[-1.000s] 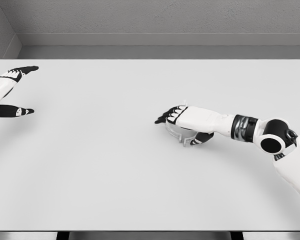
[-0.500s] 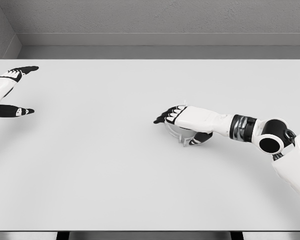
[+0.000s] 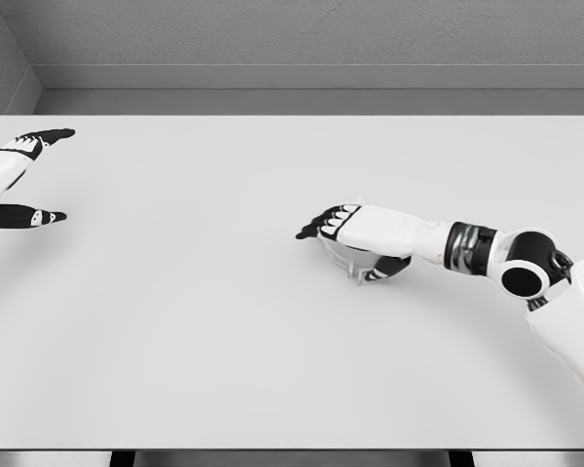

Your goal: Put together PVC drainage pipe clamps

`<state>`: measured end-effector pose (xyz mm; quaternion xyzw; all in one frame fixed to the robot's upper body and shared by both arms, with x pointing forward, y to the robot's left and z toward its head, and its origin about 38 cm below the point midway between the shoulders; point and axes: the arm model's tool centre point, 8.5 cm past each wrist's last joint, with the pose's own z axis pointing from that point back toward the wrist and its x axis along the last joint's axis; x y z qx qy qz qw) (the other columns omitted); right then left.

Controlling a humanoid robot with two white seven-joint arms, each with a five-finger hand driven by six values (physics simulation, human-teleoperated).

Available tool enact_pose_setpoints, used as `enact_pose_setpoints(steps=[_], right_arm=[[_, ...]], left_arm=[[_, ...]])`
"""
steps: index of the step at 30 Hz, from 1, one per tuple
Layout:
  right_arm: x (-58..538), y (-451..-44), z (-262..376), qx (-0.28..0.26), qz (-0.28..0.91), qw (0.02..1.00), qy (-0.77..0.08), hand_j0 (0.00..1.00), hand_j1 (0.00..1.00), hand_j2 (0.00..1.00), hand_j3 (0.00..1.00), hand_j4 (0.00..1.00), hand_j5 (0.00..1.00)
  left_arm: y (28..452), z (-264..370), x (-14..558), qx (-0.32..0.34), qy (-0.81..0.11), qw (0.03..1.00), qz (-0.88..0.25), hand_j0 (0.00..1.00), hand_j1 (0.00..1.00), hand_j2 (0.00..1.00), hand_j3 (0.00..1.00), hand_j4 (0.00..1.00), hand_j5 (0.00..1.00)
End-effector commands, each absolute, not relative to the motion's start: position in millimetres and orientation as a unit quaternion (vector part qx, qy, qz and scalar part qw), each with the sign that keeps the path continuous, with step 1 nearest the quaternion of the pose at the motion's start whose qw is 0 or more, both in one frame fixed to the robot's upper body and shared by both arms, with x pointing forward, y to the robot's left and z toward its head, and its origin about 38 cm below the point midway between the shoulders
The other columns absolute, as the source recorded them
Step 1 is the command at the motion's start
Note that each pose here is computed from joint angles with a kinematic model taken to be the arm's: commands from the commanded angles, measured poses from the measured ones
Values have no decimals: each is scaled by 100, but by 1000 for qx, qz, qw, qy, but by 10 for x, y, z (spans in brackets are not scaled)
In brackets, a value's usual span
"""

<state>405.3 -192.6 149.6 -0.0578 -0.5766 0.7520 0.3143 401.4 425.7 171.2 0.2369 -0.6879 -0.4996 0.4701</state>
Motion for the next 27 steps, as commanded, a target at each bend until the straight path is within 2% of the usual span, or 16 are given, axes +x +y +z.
enact_pose_setpoints(steps=[1,27], right_arm=[[4052,-1893,1501,-54,749,315,-581,100,100,100,100,100,100],[4077,-1905,1489,-54,750,317,-578,100,100,100,100,100,100]], left_arm=[[4262,1720,4014,236,-690,471,-497,100,100,100,100,100,100],[4259,1710,4011,235,-689,471,-497,100,100,100,100,100,100]])
